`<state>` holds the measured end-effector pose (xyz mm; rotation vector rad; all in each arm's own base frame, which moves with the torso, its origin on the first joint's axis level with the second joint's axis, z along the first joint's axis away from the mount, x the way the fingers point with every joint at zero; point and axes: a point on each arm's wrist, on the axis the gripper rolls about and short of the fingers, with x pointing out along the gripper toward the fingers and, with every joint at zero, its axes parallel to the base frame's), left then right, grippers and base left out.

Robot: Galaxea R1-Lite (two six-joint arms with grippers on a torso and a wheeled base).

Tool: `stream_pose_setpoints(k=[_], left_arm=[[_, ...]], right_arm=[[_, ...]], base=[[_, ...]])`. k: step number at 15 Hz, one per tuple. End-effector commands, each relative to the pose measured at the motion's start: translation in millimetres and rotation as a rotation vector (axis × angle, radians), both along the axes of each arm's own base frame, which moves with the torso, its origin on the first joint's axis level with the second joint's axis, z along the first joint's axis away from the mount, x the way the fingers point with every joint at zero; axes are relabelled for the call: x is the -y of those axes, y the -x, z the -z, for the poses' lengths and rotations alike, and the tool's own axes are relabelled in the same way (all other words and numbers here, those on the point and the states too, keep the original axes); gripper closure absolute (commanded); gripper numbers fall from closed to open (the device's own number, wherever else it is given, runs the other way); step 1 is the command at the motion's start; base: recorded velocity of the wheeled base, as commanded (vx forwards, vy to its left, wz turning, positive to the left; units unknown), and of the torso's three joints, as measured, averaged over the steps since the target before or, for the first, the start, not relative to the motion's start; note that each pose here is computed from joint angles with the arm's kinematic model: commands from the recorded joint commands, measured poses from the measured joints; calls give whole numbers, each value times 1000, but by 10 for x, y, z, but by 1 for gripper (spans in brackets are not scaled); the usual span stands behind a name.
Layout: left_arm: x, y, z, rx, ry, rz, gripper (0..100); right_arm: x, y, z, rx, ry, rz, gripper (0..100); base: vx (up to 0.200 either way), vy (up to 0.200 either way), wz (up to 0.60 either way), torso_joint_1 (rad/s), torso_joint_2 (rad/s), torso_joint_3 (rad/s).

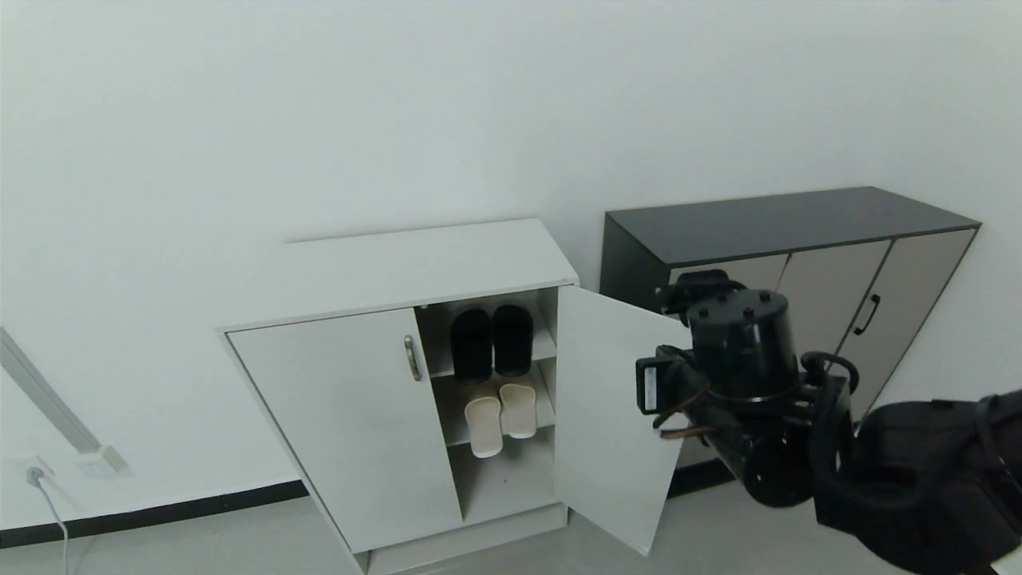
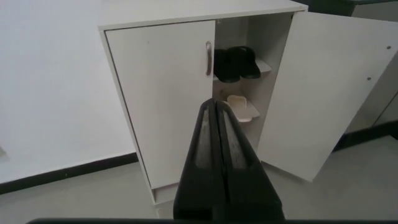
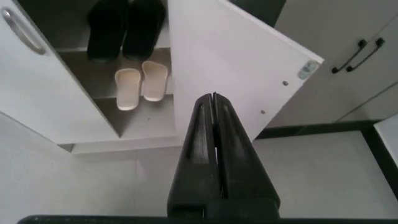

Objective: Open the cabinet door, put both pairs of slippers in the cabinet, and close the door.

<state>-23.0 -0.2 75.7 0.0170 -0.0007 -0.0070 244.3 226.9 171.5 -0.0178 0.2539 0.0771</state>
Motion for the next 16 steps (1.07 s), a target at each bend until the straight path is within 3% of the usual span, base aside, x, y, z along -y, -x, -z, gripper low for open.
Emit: stream_pose_setpoints(k=[1,7,16], left_arm=[[0,-1,1,-2,0,-1,100],[0,-1,-1,-1,0,-1,100],[0,-1,-1,-1,0,-1,100]], right_arm=[[97,-490,-36,-7,-13,87,100],[504,-1298,89,-33,-89,83,100],[591,-1888,310,-46,-92,128,100]], base=[[0,0,0,0,0,0],[0,0,0,0,0,0],[0,0,0,0,0,0]])
